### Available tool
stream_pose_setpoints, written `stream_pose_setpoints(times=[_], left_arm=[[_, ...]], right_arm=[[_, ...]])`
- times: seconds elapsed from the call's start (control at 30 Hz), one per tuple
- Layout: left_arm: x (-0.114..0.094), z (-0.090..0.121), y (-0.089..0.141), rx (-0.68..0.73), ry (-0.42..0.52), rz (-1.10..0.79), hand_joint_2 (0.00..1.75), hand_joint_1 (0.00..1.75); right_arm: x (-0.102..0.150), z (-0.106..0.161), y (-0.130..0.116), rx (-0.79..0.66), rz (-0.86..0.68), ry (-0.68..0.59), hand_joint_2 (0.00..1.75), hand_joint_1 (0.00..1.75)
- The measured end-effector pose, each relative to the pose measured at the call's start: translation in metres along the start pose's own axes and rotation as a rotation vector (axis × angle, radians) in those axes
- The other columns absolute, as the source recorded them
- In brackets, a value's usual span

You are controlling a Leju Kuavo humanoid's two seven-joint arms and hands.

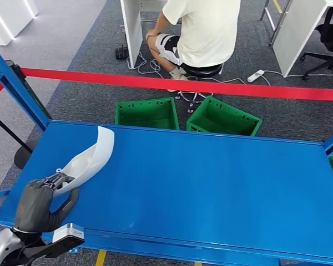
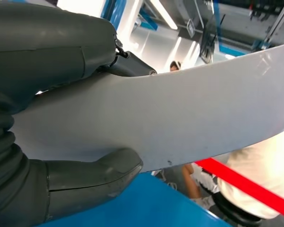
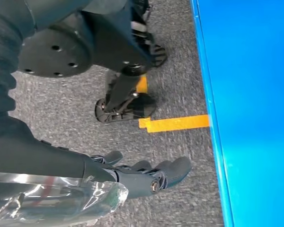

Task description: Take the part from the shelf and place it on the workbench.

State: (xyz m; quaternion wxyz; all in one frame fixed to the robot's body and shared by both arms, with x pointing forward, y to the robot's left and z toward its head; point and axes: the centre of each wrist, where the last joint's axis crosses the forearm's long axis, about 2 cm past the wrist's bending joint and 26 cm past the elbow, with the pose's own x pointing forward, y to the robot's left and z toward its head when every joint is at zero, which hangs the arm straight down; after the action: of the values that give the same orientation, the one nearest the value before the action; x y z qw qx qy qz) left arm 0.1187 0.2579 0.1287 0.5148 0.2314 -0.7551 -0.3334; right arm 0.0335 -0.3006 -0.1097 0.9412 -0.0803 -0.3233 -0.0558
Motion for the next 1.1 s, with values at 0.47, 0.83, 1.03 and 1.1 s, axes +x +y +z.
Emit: stream_pose_setpoints(times=[0.47,0.83,1.03,1.1], left_arm=[[0.008,0.005,-0.001,0.050,-0.001,0.024,1.75,1.75],[0.011,0.006,0.000,0.055,-0.008,0.023,1.75,1.75],[0.012,0.007,0.000,0.070,-0.002,0.002,1.75,1.75],[0.012,0.008,0.000,0.071,-0.004,0.000,1.75,1.75]], right_arm=[[0.002,-0.002,-0.001,0.027,0.006,-0.063,1.75,0.00],[0.002,-0.002,-0.003,0.008,0.024,-0.067,1.75,0.00],[0.005,-0.004,-0.005,-0.036,0.054,-0.068,1.75,0.00],[0.006,-0.005,-0.004,-0.035,0.053,-0.069,1.75,0.00]])
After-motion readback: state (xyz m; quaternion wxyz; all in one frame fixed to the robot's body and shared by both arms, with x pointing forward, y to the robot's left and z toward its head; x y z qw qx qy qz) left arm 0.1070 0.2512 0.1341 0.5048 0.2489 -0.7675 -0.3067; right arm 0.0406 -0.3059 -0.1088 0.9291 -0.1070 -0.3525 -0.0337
